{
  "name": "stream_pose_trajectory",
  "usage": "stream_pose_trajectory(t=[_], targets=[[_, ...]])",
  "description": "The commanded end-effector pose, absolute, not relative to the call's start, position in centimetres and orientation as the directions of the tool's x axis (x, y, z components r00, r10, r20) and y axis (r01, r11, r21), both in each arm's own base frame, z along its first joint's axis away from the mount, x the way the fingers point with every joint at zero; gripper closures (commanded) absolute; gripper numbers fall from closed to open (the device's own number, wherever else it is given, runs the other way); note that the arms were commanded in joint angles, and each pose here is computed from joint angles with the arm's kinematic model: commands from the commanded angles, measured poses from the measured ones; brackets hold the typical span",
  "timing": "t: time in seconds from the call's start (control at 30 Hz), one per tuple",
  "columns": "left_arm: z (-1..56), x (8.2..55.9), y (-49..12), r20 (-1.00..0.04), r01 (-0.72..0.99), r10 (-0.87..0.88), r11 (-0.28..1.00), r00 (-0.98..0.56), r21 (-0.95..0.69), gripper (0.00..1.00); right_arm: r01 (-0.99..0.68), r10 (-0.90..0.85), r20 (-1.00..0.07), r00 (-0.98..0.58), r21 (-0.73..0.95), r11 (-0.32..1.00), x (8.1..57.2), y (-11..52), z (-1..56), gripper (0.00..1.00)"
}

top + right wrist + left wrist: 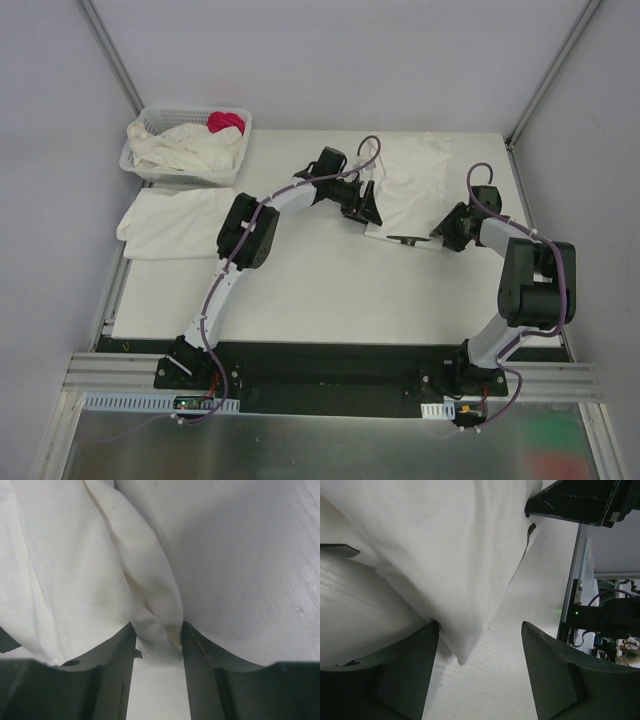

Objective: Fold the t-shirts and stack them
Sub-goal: Grab one side of the 2/3 rectangular tshirt with both arms

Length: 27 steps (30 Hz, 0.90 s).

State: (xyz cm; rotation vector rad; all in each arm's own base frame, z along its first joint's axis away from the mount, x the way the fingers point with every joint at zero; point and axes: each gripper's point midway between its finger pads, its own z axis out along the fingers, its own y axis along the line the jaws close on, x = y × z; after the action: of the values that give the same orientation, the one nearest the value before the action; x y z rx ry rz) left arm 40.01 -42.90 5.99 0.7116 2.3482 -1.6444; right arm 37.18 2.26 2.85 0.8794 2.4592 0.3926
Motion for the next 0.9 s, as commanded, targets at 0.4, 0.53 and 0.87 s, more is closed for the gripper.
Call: stream_pose_trajectory(t=[0.4,0.53,0.87], targets=[[5.2,38.4,-44.5,-0.389,0.470,0.305,0.267,-0.870,-0.842,0.44,0.495,0.672,-0.365,-0.644,0.471,0.730,38.4,2.4,3.8,0.89],[5.2,38.5,-44.9,-0.388,0.468,0.304,0.264,-0.870,-0.844,0.52,0.493,0.672,-0.360,-0.647,0.474,0.730,38.3,2.5,3.7,0.96],[5.8,38.5,-45.1,-0.389,0.466,0.300,0.256,-0.871,-0.847,0.81,0.495,0.680,-0.349,-0.645,0.487,0.720,37.9,2.9,3.5,0.99]])
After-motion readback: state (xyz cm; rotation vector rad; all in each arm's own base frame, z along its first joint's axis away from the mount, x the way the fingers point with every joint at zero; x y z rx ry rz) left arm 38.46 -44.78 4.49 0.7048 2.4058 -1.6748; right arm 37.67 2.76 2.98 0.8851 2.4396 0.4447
